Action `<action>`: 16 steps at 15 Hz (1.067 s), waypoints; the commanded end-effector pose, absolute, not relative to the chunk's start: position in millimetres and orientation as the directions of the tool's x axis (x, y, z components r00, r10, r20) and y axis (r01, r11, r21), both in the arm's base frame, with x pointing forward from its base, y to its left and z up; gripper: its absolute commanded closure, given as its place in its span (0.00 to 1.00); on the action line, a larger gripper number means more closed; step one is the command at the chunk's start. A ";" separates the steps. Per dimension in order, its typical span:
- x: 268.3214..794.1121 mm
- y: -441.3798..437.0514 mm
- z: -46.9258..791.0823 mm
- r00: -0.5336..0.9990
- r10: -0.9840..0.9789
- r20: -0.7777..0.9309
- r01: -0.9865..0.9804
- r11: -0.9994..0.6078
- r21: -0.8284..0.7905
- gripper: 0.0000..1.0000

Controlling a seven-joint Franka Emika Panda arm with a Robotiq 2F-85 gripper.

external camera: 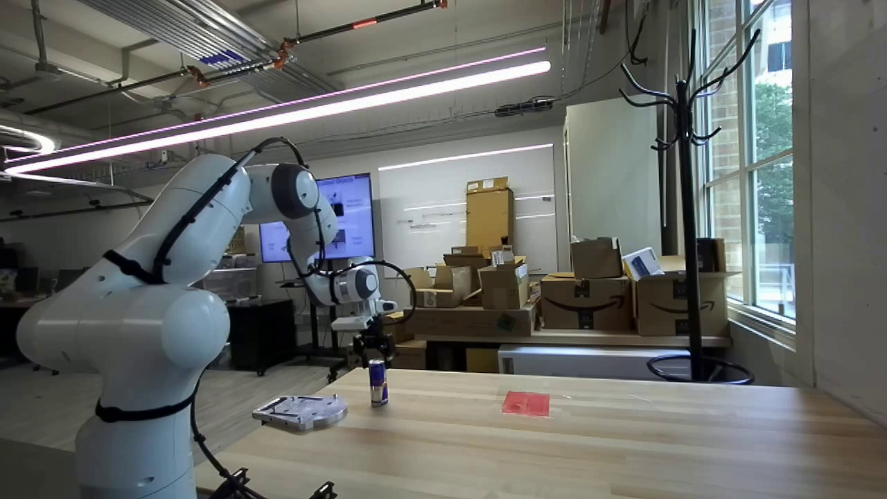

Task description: Put the red bull can on the metal object

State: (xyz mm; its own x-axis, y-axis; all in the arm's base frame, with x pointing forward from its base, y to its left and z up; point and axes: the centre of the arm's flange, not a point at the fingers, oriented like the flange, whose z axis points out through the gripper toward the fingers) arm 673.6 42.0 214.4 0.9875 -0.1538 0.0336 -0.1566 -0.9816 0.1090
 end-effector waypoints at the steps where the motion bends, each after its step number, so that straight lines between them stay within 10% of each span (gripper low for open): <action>1: 690.7 39.2 215.8 0.990 -0.140 0.012 -0.141 -0.984 0.111 0.00; 3: 692.5 39.7 213.9 0.990 -0.137 0.007 -0.137 -0.984 0.111 0.00; 10: 695.4 40.1 208.0 0.993 -0.120 0.006 -0.120 -0.986 0.112 0.66; 16: 682.1 45.7 230.8 0.994 -0.106 0.028 -0.109 -0.989 0.101 0.66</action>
State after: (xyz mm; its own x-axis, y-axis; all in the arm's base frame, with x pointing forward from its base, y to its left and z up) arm 686.5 41.7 206.8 0.9914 -0.1285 0.0246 -0.1305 -0.9847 0.1157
